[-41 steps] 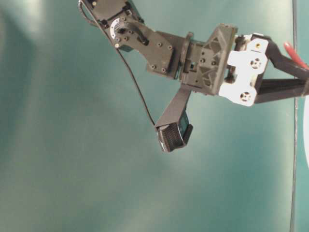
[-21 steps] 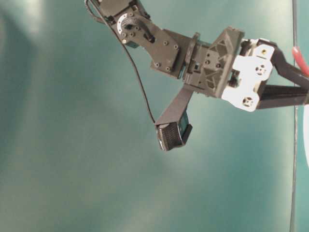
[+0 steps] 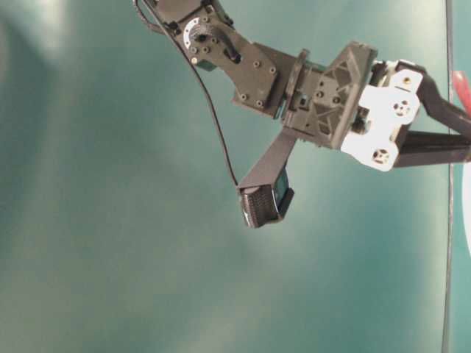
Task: Scoop the yellow hexagonal prism block from the bowl with a spoon using the right arm.
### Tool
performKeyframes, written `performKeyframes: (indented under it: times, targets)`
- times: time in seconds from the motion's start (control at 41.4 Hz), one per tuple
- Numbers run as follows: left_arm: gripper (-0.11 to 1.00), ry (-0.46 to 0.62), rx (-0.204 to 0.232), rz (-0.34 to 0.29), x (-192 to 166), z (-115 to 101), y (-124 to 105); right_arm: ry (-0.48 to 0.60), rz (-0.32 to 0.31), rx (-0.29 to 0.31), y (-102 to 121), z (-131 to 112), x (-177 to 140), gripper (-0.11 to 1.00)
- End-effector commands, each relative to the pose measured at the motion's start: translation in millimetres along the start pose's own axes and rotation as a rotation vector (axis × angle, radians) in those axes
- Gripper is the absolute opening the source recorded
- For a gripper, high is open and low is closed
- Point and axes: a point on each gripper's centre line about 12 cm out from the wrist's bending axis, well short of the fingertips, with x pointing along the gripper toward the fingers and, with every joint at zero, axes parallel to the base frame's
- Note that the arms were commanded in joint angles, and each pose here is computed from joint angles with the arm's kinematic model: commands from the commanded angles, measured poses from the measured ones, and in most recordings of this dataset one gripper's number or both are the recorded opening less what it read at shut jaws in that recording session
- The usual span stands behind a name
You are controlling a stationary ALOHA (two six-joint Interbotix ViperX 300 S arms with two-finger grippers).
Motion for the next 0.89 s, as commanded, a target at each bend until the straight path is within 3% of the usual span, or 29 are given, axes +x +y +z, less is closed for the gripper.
performKeyframes:
  times: [0.0,0.387,0.726,0.871]
  targets:
    - [0.01,-0.028,-0.003,0.001,1,10,0,-0.058,0.023,-0.001,6,9,-21,0.22]
    - [0.01,-0.029,-0.003,0.003,1,10,1,-0.149,0.057,-0.01,12,17,-69,0.22]
    - [0.01,-0.026,-0.003,0.002,2,10,1,-0.11,0.053,-0.008,11,10,-86,0.22]
    - [0.01,-0.023,-0.003,0.001,2,9,0,-0.063,0.043,0.052,10,5,-91,0.22]
